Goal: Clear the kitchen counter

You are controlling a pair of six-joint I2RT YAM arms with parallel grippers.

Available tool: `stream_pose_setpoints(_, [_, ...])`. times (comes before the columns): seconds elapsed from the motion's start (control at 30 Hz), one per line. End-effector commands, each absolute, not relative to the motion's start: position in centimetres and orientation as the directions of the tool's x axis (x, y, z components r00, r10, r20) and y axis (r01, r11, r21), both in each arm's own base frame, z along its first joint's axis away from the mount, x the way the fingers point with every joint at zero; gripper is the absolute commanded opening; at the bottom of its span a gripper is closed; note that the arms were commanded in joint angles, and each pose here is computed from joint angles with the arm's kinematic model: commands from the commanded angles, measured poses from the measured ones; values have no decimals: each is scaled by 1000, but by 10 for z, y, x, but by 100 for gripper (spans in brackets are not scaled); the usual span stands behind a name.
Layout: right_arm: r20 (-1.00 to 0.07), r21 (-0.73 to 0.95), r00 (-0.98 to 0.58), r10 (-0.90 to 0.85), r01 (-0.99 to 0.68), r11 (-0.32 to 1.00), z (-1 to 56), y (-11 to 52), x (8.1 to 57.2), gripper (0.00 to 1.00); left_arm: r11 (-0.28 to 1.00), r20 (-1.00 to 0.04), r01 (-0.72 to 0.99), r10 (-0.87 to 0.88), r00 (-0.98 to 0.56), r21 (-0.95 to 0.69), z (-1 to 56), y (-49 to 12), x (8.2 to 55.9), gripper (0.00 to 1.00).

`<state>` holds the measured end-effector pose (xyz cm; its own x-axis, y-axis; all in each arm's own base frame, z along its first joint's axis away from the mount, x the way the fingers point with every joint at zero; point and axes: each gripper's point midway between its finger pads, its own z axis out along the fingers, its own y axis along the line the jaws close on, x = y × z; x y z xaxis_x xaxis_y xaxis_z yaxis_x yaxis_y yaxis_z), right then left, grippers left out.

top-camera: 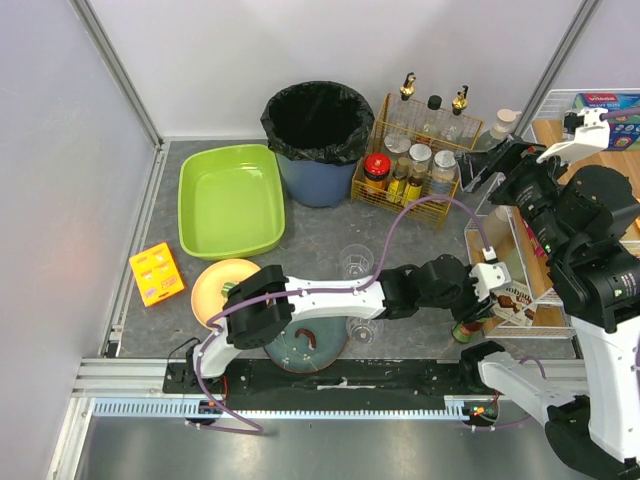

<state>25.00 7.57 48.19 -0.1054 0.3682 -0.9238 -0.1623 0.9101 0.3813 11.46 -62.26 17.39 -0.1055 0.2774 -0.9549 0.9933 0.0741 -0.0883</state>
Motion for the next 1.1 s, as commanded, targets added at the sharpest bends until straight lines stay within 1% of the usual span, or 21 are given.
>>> stream_pose_setpoints(0.0, [-918, 394, -97, 383, -146, 907, 484, 74, 252, 94, 152, -968, 988, 251, -22, 17, 206, -618, 135, 2])
stream_pose_setpoints(0.17, [-916, 400, -45, 398, -152, 904, 501, 73, 259, 93, 232, -976, 970, 218, 18, 69, 249, -602, 159, 2])
stream_pose_setpoints(0.3, [-905, 418, 26, 425, -133, 899, 522, 69, 272, 93, 296, -978, 955, 204, -36, 27, 280, -586, 190, 2])
stream_pose_setpoints(0.4, [-892, 432, 82, 445, -136, 892, 540, 68, 282, 93, 349, -983, 937, 176, -55, 10, 308, -575, 218, 2])
stream_pose_setpoints(0.43, [-886, 436, 104, 451, -140, 889, 546, 68, 285, 93, 397, -986, 918, 156, -51, 15, 320, -568, 234, 2])
stream_pose_setpoints(0.5, [-877, 440, 136, 460, -153, 885, 554, 70, 291, 93, 437, -992, 899, 120, -41, 16, 340, -561, 253, 2])
stream_pose_setpoints(0.73, [-829, 446, 257, 496, -230, 865, 593, 74, 297, 93, 535, -999, 844, -20, -49, -52, 398, -538, 325, 2])
stream_pose_setpoints(0.83, [-795, 443, 319, 516, -274, 853, 611, 75, 293, 94, 552, -996, 831, -85, -26, -69, 424, -527, 348, 2])
stream_pose_setpoints(0.9, [-776, 444, 345, 528, -295, 846, 618, 75, 292, 93, 521, -993, 852, -121, 9, -56, 438, -529, 352, 2])
stream_pose_setpoints(0.97, [-755, 462, 351, 554, -315, 829, 621, 77, 292, 93, 486, -982, 874, -169, 86, -7, 456, -529, 355, 2])
stream_pose_setpoints(1.0, [-743, 478, 343, 575, -329, 814, 621, 79, 293, 93, 445, -976, 895, -187, 111, 17, 464, -531, 352, 2])
stream_pose_setpoints(1.07, [-735, 485, 326, 594, -359, 797, 624, 85, 294, 93, 440, -960, 897, -234, 155, 38, 479, -528, 360, 2])
